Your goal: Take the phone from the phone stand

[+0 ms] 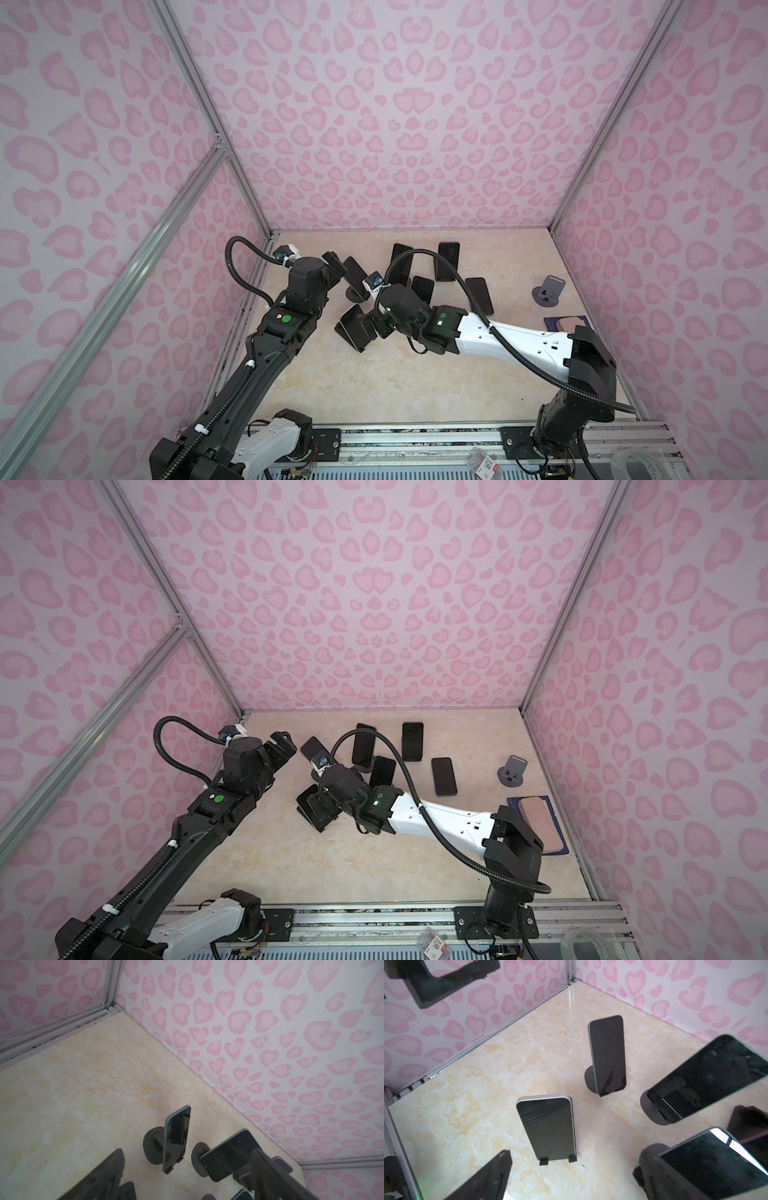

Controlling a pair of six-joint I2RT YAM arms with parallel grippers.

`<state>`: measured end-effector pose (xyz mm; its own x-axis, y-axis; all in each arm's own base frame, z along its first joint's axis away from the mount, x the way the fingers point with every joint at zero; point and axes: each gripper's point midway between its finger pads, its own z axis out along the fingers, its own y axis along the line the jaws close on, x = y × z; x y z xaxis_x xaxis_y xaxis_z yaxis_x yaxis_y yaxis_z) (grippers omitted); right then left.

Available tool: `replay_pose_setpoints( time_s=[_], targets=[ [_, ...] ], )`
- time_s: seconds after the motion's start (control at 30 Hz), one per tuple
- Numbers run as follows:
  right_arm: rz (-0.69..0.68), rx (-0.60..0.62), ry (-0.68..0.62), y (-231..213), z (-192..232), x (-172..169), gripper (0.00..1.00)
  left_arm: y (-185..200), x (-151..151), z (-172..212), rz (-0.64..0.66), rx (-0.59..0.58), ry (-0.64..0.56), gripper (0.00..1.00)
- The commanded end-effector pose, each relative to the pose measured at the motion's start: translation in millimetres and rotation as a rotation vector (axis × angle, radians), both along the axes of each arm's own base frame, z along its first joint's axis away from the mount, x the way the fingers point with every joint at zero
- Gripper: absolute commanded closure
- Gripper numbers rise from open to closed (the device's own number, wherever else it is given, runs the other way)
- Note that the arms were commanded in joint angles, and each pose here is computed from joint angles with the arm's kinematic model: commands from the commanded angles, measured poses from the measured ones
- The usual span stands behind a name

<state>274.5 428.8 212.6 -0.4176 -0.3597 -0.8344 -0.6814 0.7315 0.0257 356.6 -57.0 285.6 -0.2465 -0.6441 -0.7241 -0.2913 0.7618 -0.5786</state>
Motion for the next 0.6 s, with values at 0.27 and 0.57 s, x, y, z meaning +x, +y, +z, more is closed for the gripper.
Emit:
replay_pose_setpoints(
  time_s=[0.27, 0.57],
  targets=[
    [0.065, 0.019, 0.004, 35, -9, 6, 0.01, 4, 4, -2, 0.026, 0.014, -0.004, 0.03],
    [0.114, 0.039, 0.04, 50, -24, 3, 0.01, 7, 10, 0, 0.046, 0.041, 0.005, 0.03]
  ],
)
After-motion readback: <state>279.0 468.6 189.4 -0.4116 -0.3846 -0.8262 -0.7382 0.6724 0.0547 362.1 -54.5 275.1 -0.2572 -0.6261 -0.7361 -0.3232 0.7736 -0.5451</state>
